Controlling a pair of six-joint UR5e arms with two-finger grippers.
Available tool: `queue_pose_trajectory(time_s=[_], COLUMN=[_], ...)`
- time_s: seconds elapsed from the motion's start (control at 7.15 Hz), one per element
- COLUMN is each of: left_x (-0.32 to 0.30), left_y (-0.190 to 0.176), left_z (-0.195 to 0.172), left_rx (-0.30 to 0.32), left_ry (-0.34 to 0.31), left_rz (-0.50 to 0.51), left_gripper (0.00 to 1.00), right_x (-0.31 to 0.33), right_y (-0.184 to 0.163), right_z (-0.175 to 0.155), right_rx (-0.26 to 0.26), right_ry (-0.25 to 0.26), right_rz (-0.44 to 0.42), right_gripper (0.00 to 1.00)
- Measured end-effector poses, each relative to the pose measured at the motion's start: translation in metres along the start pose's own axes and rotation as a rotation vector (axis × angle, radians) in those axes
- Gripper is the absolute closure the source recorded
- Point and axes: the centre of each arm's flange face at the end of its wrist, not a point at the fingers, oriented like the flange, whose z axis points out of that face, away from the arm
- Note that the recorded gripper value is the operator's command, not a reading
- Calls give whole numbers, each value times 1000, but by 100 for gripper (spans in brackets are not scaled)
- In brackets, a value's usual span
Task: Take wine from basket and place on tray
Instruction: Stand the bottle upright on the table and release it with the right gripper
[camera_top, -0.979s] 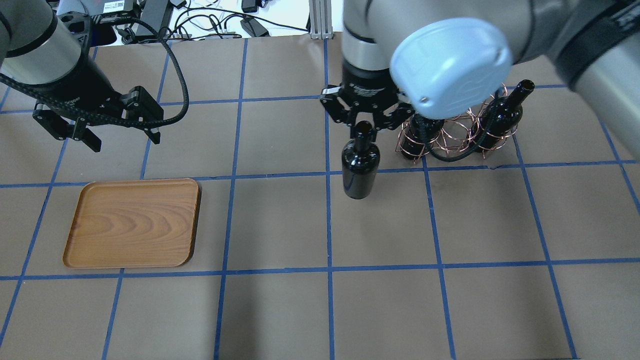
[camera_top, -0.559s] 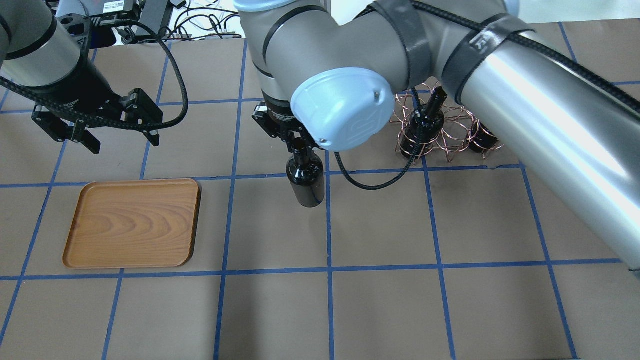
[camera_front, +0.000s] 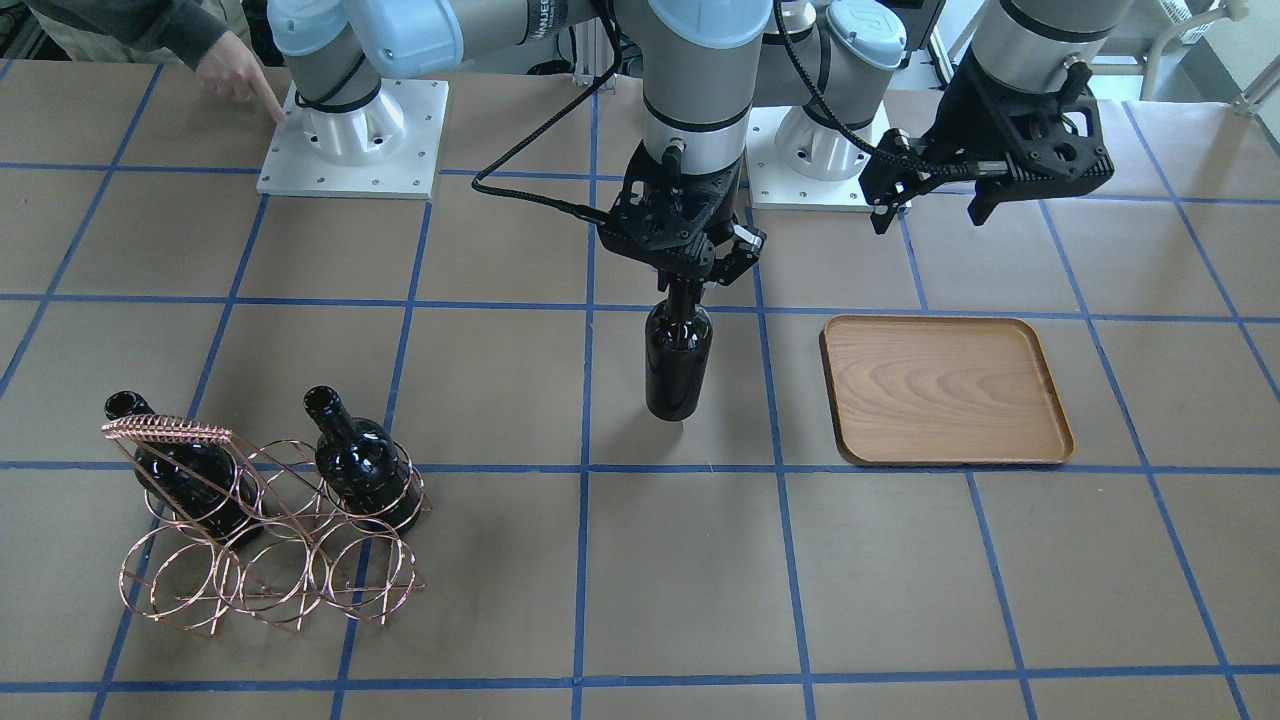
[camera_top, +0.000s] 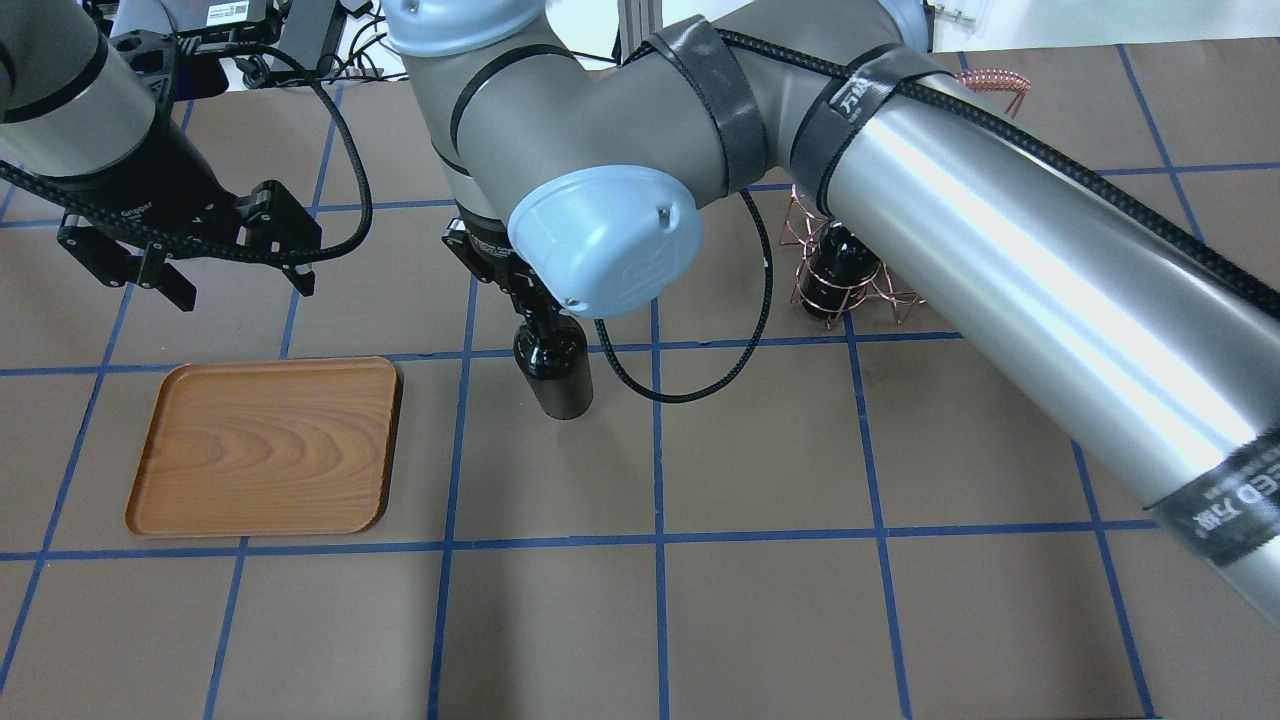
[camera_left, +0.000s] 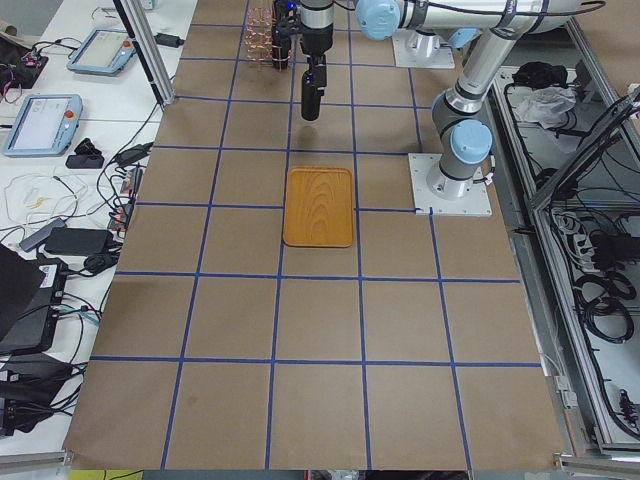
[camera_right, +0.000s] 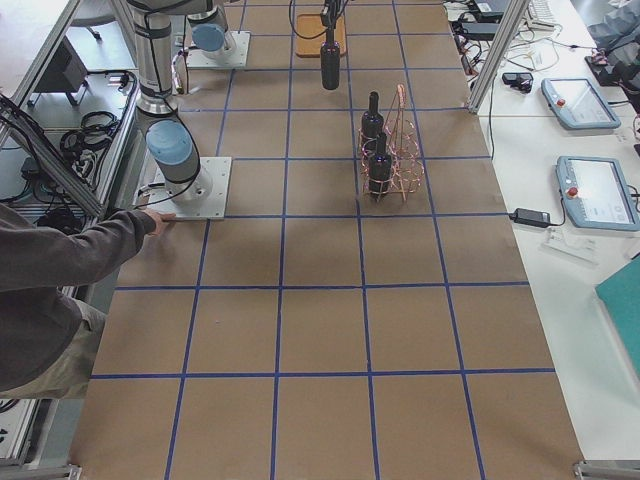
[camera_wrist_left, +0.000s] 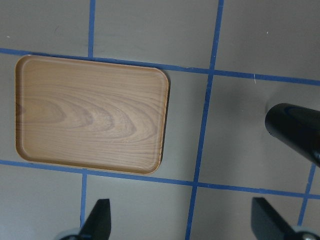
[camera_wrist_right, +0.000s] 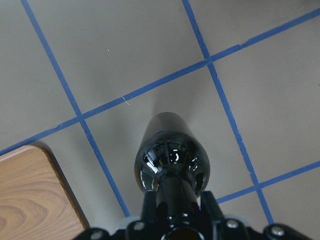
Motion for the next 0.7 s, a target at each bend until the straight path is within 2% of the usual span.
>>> queue_pose_trajectory(time_s=[0.42,0.7], left_x=[-1,-1], left_y=[2,4], left_z=[-2,-2], left_rx=[2,3], left_ry=[0,-1], left_rz=[-1,-1], left_gripper=[0,0], right_x=[-3,7], right_y=[8,-2], right_z=[6,-6], right_rx=[-5,5], right_ry=[11,3], right_rz=[-21,-49], right_gripper=[11,5])
